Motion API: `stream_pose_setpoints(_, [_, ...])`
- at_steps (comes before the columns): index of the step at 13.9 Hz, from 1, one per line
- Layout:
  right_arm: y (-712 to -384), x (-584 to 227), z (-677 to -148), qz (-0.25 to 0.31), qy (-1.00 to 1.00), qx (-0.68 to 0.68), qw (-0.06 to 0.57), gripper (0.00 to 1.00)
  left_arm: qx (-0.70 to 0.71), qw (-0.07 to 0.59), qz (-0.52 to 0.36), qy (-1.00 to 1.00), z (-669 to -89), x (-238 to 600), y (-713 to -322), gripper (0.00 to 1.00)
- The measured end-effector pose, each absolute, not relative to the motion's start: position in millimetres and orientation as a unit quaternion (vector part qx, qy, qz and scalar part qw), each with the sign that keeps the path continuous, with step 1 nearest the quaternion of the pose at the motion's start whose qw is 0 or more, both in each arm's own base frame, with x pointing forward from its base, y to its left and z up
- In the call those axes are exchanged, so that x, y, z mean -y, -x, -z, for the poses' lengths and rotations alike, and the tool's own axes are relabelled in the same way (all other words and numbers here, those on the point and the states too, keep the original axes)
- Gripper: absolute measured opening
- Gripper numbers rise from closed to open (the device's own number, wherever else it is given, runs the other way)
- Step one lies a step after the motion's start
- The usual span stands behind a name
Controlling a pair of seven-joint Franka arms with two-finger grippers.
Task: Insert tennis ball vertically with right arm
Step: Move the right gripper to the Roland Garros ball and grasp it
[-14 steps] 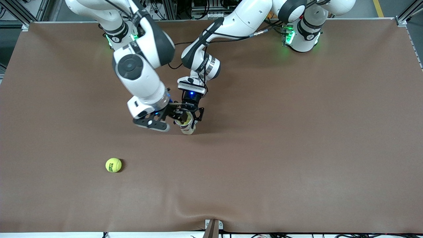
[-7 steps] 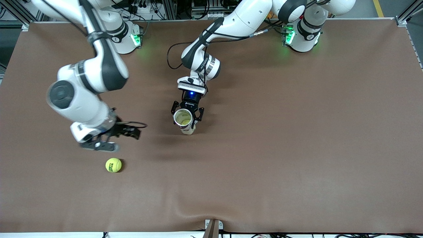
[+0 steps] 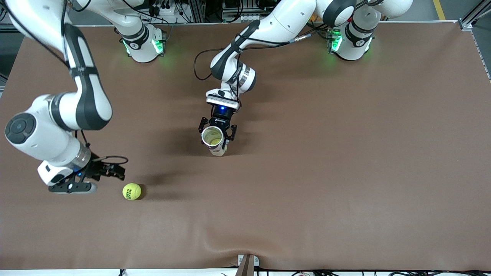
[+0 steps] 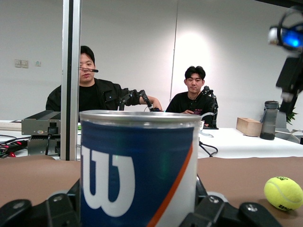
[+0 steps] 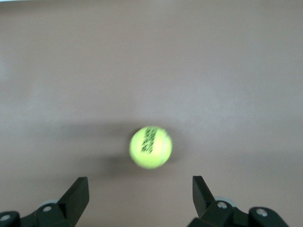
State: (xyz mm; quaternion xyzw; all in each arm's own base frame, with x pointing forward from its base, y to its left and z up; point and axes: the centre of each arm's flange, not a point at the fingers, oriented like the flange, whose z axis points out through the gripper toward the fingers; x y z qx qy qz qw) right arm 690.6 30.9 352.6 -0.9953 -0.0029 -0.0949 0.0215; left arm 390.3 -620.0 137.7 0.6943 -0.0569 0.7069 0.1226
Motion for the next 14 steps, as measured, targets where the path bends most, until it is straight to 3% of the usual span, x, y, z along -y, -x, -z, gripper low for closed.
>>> stream_pose_setpoints(7, [-708, -24, -249, 0.156, 0.988, -0.003, 0.009, 0.97, 0.057, 0.123, -0.707, -0.694, -138, 620, -390, 0.85])
stream_pose_setpoints(14, [-699, -36, -206, 0.138, 0.989, -0.041, 0.045, 0.97, 0.056, 0.122, -0.708, -0.693, -138, 620, -391, 0.85])
